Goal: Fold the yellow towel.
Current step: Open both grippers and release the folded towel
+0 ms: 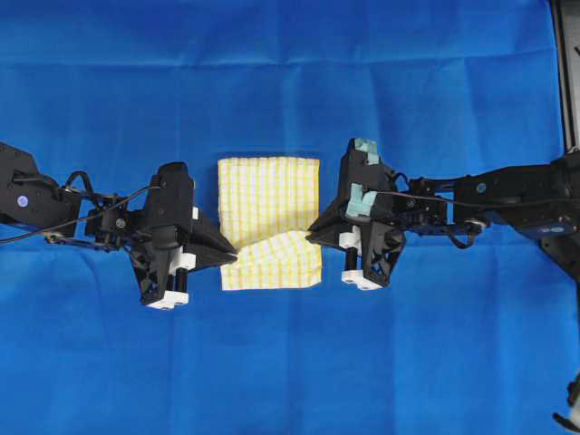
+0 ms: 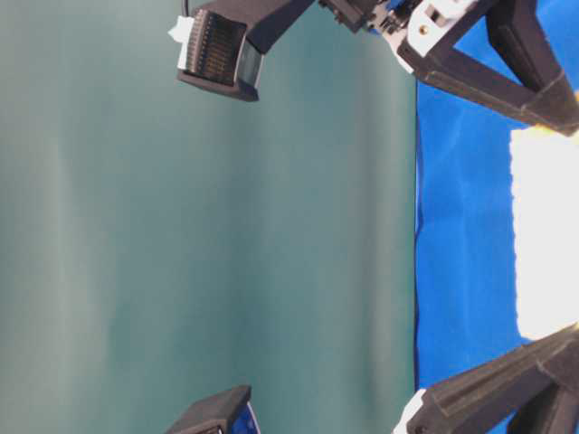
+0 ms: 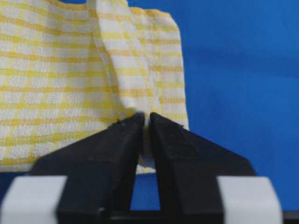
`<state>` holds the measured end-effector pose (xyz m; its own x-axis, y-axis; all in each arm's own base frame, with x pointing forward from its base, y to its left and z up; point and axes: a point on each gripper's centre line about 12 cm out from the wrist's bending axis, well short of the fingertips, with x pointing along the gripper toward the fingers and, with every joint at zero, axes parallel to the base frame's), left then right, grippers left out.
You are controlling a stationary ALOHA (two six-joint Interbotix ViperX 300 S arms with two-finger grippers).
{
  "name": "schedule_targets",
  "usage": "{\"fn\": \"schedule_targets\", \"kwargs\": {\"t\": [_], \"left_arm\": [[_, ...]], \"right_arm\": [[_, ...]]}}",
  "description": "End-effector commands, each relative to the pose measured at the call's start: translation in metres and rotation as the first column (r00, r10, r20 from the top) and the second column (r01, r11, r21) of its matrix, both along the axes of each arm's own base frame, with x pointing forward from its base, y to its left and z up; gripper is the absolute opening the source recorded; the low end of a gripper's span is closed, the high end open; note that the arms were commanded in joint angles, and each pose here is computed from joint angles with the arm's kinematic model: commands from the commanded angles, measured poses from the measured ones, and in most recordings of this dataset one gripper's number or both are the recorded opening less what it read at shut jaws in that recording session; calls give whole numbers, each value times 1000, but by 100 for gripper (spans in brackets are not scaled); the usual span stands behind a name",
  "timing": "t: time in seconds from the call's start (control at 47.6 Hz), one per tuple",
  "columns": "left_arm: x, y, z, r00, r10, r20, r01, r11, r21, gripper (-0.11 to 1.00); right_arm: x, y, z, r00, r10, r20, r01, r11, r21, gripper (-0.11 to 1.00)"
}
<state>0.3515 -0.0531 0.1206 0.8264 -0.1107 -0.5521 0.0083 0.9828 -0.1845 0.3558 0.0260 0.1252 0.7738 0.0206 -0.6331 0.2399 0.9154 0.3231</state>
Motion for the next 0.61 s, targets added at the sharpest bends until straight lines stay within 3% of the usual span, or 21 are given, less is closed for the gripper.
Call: {"fn": "schedule_targets", "kwargs": {"t": [0.0, 0.105, 0.273, 0.378, 0.588], "left_arm": [[5, -2, 9, 999, -4, 32, 4, 1000, -4, 16], [6, -2, 10, 1000, -3, 30, 3, 1000, -5, 35], [6, 2, 15, 999, 0, 40, -1, 1000, 6, 74], [4, 6, 30, 999, 9, 49, -9, 1000, 4, 72], [-13, 11, 68, 996, -3, 89, 1, 1000, 20, 67]], "right_arm": [[5, 3, 9, 1000, 4, 30, -5, 1000, 3, 8], [5, 3, 9, 1000, 5, 30, -6, 1000, 2, 13], [9, 5, 19, 998, 30, 51, -29, 999, -14, 61], [6, 7, 37, 995, 59, 84, -57, 998, -31, 84], [-18, 5, 84, 980, 108, 165, -98, 993, -71, 79]]}}
